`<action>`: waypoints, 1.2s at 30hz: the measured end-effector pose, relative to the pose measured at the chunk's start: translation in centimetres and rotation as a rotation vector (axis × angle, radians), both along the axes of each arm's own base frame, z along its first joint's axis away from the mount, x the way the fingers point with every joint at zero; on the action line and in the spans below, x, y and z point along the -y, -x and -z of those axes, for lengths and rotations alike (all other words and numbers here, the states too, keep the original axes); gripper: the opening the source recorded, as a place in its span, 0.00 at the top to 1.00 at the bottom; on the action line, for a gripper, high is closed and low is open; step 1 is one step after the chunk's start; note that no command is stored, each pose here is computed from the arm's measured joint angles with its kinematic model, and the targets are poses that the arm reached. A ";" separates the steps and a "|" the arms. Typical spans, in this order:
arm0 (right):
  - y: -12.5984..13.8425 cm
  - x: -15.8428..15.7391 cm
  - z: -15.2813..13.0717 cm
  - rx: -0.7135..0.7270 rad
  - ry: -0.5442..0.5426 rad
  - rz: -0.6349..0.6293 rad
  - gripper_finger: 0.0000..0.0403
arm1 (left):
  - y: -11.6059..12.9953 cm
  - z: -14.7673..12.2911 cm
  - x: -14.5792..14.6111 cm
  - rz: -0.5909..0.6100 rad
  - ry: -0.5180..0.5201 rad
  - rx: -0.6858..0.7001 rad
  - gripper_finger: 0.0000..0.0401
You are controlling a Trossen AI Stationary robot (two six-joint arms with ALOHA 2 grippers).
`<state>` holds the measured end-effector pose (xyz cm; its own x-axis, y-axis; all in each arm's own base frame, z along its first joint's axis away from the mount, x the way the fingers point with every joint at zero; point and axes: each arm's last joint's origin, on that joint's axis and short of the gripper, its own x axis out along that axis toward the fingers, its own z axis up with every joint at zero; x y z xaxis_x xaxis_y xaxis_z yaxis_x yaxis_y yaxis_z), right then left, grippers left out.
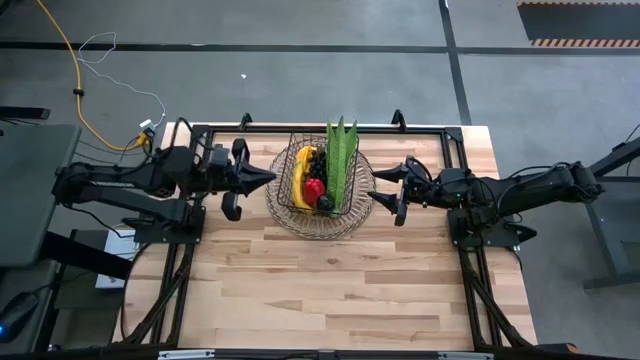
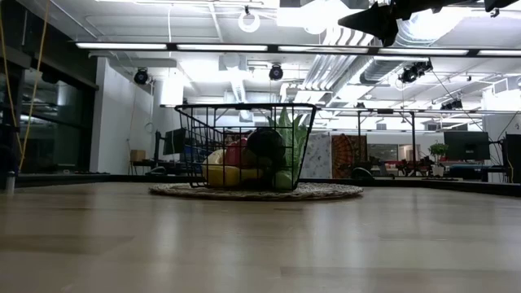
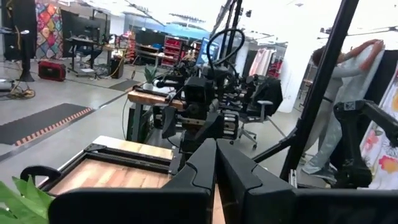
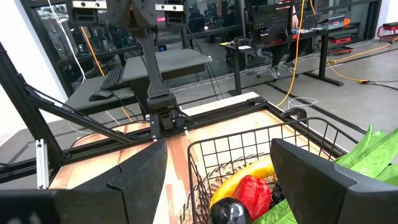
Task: Build produce basket
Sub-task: Return to Home Position
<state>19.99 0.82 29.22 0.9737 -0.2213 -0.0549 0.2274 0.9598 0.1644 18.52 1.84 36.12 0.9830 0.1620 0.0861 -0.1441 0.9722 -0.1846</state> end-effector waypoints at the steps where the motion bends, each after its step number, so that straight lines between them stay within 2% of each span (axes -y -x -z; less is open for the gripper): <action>1: 0.0 0.0 0.0 0.000 0.000 0.000 0.31 | 0.2 -0.1 -0.1 0.003 -0.002 0.007 1.00; 10: 0.0 0.0 0.0 0.000 0.000 0.000 0.31 | 2.9 0.7 -0.3 0.014 -0.002 -0.047 1.00; 21: 0.0 0.0 0.0 -0.003 0.008 0.000 0.31 | 7.2 7.1 0.2 -0.016 0.052 0.078 1.00; 32: 0.0 0.0 0.0 -0.003 0.008 0.000 0.31 | 9.3 13.4 0.4 -0.021 0.089 0.119 1.00; 36: 0.0 0.0 0.0 -0.003 0.007 0.000 0.31 | 9.7 14.7 0.5 -0.014 0.106 0.149 1.00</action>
<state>19.99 0.82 29.21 0.9736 -0.2213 -0.0561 0.2274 0.9611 0.1569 8.83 1.35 21.38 0.9583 0.1914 0.2122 -0.1209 0.9444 -0.3058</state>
